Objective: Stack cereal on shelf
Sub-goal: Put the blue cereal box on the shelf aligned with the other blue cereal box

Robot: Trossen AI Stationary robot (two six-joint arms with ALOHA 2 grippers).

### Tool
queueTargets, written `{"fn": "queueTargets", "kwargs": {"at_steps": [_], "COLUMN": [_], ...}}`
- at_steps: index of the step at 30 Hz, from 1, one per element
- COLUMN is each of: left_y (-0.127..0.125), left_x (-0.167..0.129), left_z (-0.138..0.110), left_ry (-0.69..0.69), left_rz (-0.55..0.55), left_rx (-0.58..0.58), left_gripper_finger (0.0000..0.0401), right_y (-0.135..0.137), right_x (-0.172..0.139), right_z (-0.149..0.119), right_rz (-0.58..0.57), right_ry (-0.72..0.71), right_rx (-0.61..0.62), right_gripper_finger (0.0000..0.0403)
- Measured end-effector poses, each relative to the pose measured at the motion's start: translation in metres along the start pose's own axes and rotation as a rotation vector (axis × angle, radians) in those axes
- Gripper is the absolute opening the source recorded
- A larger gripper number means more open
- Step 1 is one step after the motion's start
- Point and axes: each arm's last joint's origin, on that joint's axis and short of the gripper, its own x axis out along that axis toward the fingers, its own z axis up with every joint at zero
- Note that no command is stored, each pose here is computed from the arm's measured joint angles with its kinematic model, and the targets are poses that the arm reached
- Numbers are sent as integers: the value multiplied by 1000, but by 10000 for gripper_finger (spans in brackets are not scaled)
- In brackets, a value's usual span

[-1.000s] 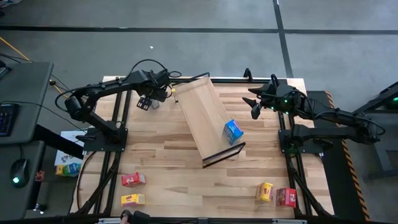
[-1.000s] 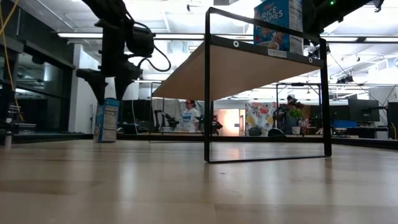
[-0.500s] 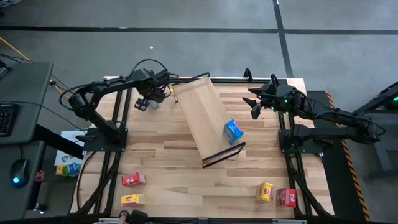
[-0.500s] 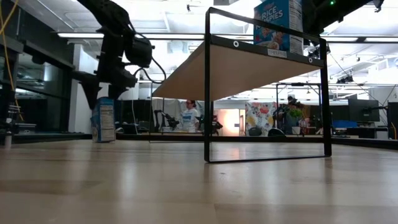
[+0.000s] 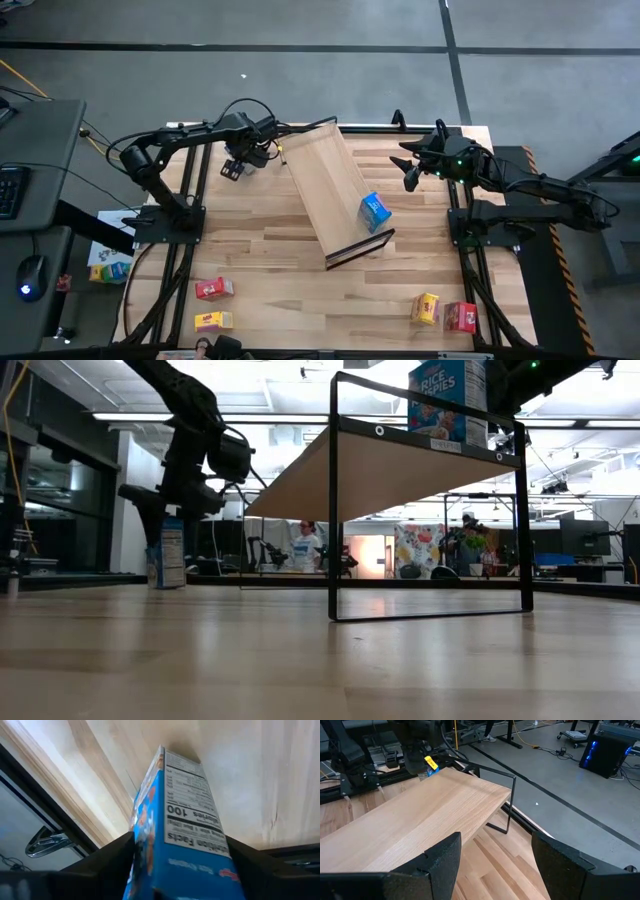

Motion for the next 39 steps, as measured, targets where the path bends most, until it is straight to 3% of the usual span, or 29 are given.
{"fn": "queueTargets", "kwargs": {"at_steps": [12, 16, 22, 28, 35, 39], "left_y": [-1, -8, -23, -34, -46, -62], "left_x": [-2, -9, -33, -78, -160, -206], "left_z": [-2, -7, -20, -31, -37, -37], "left_ry": [6, 53, 160, 135, -87, -193], "left_rz": [-5, 1, 106, 297, 545, 696], "left_rx": [-42, -25, -32, -110, -199, -192], "left_gripper_finger": [121, 110, 121, 120, 118, 118], "right_y": [0, 0, 0, 0, 0, 0], "right_x": [0, 0, 0, 0, 0, 0], "right_z": [0, 0, 0, 0, 0, 0], "right_rz": [0, 0, -1, -1, 0, 0], "right_ry": [0, 0, 0, -1, -1, -1], "right_rx": [0, 0, 0, 0, 8, 11], "right_gripper_finger": [236, 236, 236, 236, 236, 236]}}
